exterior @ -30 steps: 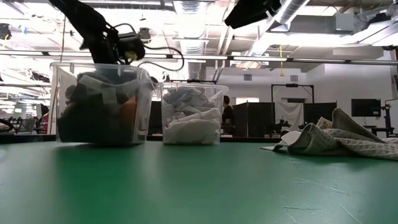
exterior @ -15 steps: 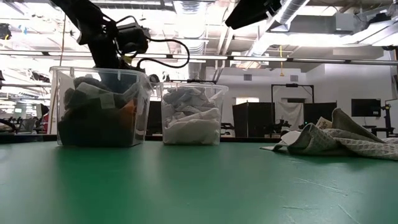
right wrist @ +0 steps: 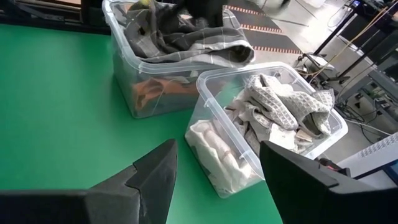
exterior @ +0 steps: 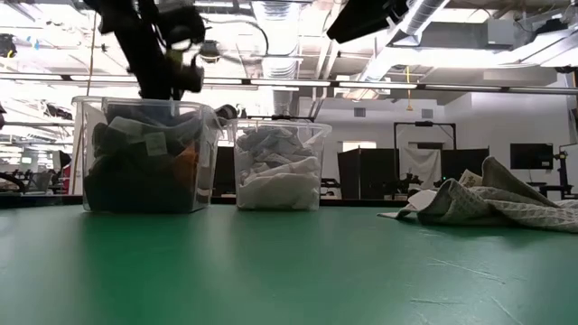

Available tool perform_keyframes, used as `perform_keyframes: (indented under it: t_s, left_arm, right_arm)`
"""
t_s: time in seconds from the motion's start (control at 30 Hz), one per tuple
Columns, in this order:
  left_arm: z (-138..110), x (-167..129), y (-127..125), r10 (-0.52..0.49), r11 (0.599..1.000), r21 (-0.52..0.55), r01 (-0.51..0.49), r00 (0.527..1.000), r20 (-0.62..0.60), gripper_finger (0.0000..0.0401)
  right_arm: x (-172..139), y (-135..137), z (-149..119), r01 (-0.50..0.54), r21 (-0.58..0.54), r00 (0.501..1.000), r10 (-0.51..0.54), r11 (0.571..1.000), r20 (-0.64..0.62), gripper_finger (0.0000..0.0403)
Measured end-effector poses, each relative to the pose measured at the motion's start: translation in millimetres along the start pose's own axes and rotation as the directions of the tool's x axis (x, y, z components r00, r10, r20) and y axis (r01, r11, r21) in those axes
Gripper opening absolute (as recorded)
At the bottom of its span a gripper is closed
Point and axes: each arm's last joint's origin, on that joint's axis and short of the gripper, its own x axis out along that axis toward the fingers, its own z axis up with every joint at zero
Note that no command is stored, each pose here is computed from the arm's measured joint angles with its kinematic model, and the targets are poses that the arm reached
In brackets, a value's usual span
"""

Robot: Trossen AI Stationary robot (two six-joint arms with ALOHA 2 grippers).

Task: Sort towels by color in basket
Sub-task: Put the gray towel into the left transparent bin

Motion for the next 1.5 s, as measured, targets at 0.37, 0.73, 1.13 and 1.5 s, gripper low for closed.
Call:
perform_keyframes:
  t_s: [0.37, 0.73, 1.13, 1.5]
  left_arm:
    - [-3.9, -40.8, 36.2, 0.071, 0.961, -0.278, 0.009, 0.959, 0.275, 0.0000]
    - [19.1, 1.9, 3.7, -0.145, 0.967, -0.181, 0.179, 0.972, 0.183, 0.0000]
    - [27.3, 58.2, -52.3, -0.410, 0.912, -0.064, 0.405, 0.906, -0.104, 0.0000]
    - [17.9, 9.3, -13.0, -0.375, 0.927, -0.016, 0.376, 0.926, 0.039, 0.0000]
  right_arm:
    - [-0.2, 0.3, 0.1, -0.001, 0.005, 1.000, 0.001, 1.000, 0.001, 0.0260]
    - [-0.2, 0.3, 0.1, -0.001, 0.004, 1.000, 0.001, 1.000, 0.001, 0.0260]
    - [-0.6, 0.7, -2.0, -0.002, -0.011, 1.000, 0.002, 1.000, -0.016, 0.0260]
    - [-0.6, 0.7, -2.1, -0.002, -0.011, 1.000, 0.002, 1.000, -0.017, 0.0260]
